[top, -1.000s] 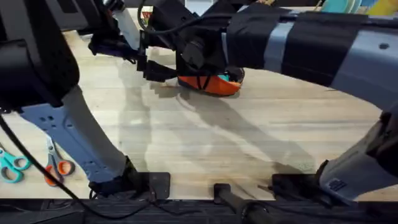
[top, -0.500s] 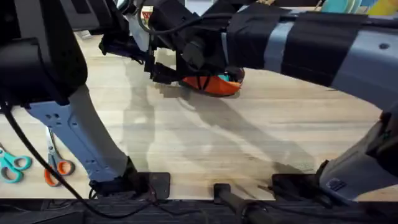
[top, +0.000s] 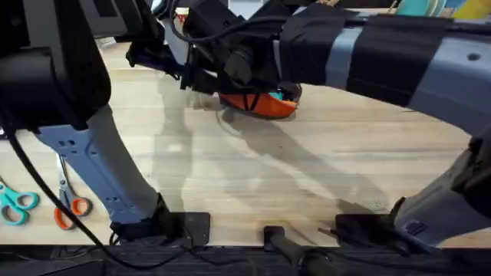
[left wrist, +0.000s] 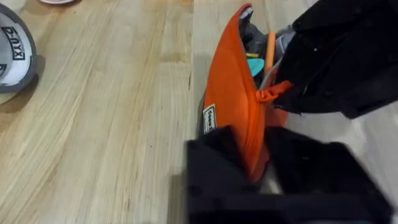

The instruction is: Unzip the bag, pick up the pens from the table one at a time and place them inside, then zip the bag closed.

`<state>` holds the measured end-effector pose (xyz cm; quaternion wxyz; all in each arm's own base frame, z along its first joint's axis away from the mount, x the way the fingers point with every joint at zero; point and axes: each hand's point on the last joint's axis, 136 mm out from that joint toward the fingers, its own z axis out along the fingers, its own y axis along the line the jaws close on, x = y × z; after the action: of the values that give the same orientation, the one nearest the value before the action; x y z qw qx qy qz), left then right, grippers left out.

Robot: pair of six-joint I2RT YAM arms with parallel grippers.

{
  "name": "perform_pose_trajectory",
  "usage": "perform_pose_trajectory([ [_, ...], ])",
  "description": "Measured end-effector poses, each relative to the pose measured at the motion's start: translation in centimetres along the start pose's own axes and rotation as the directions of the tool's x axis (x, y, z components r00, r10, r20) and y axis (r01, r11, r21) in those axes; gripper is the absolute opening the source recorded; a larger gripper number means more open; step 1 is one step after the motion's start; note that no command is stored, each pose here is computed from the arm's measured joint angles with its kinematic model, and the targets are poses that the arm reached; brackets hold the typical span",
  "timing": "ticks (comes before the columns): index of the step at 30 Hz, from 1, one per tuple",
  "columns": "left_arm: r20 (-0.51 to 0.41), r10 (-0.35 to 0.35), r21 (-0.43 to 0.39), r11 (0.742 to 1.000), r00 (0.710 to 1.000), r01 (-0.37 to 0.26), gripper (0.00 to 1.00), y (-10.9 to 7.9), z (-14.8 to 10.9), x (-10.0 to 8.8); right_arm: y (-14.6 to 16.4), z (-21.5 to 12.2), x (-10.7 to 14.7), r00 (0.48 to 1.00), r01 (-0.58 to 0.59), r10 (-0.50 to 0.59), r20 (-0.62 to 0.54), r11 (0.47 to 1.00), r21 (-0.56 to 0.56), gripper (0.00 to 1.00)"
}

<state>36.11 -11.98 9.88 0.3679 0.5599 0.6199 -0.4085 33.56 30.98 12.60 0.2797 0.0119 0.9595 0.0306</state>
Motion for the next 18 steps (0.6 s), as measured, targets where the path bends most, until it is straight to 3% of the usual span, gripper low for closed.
perform_pose_trajectory([
  [2,-0.003,0.005,0.000,1.000,1.000,-0.005,0.075,0.00,0.00,0.05,0.00,0.00,0.00,1.000,0.000,0.000,0.000,1.000,0.000,0.032],
  [3,-0.004,0.005,0.000,1.000,1.000,-0.005,0.053,-0.01,0.00,0.07,0.00,0.00,0.00,1.000,0.000,0.000,0.000,1.000,0.000,0.032],
  [18,-0.006,0.004,0.001,1.000,1.000,-0.004,0.040,-0.02,0.00,0.11,-0.07,0.00,0.07,1.000,0.027,-0.026,-0.003,1.000,0.003,0.032],
])
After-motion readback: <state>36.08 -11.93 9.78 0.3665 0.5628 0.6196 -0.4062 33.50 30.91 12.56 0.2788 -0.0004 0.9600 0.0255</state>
